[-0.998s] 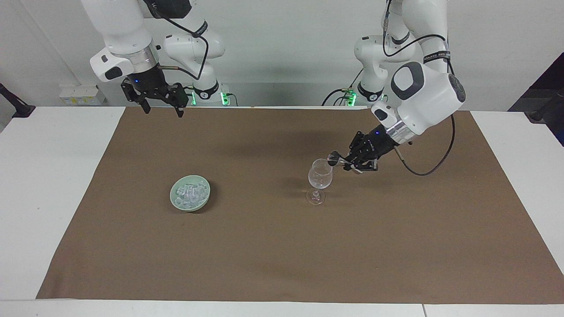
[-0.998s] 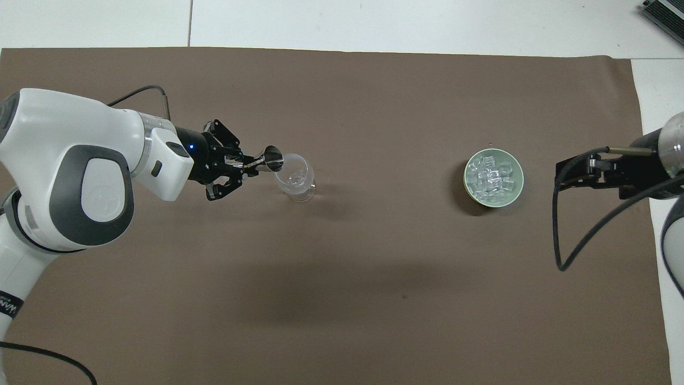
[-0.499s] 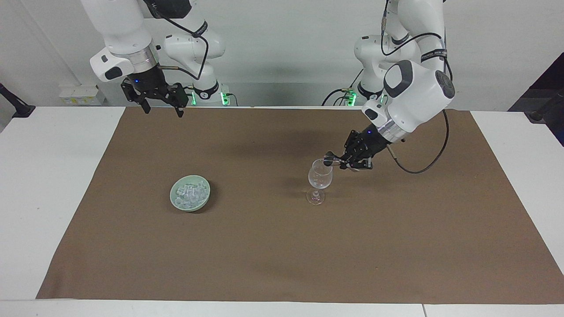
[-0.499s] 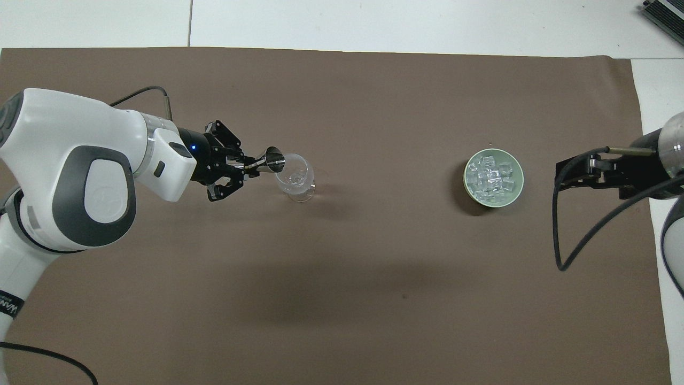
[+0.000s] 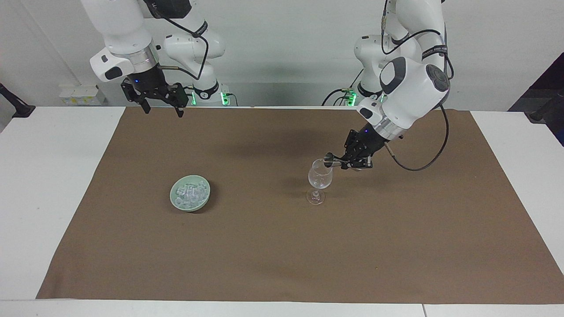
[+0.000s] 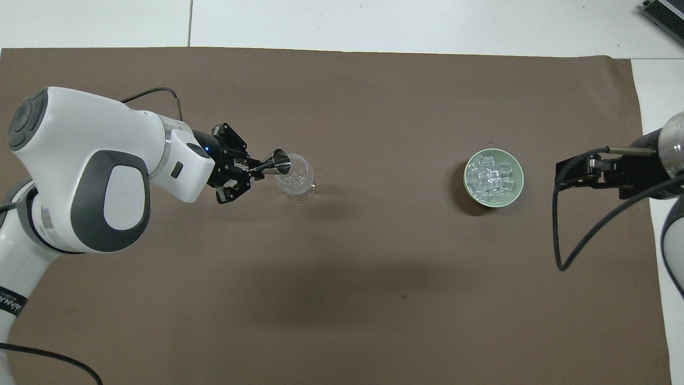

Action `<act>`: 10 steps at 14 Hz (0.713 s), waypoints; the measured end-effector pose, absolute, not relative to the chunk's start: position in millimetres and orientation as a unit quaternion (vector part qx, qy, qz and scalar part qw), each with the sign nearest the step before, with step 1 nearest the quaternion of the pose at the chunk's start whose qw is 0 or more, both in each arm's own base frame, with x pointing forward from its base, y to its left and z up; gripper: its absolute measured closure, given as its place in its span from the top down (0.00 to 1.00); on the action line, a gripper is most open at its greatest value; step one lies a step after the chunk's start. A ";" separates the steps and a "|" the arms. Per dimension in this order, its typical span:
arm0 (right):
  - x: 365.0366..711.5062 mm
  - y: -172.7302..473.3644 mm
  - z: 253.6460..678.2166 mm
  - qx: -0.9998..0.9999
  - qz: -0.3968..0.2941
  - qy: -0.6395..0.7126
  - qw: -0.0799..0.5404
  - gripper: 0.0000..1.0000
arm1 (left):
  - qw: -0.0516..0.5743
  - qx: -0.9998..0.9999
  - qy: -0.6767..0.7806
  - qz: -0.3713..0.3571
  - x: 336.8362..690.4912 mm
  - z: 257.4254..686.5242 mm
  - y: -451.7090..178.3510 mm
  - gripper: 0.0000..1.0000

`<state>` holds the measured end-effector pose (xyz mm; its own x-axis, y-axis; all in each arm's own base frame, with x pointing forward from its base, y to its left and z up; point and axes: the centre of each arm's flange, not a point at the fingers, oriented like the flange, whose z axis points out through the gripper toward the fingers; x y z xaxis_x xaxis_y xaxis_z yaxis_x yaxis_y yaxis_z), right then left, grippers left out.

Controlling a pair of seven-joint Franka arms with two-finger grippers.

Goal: Pour wine and add ice with both arms
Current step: 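Tilt the metal cup over the wine glass to pour with the left gripper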

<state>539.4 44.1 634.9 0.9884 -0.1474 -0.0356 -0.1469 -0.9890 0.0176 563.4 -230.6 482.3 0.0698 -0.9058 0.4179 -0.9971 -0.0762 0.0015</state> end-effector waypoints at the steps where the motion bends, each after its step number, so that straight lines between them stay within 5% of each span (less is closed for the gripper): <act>1: 539.4 44.1 634.9 0.997 -0.018 -0.074 0.007 1.00 | 0.142 0.719 -0.663 0.153 562.4 482.9 -233.5 0.21; 10: 539.4 44.1 634.9 0.997 -0.018 -0.074 0.007 1.00 | 0.084 0.735 -0.662 0.122 557.5 489.2 -244.5 0.21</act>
<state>539.4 44.1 634.9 0.9884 -0.1474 -0.0356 -0.1469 -0.9890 0.0176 557.5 -244.5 489.2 0.0947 -0.9523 0.2900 -0.9932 -0.1103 -0.0378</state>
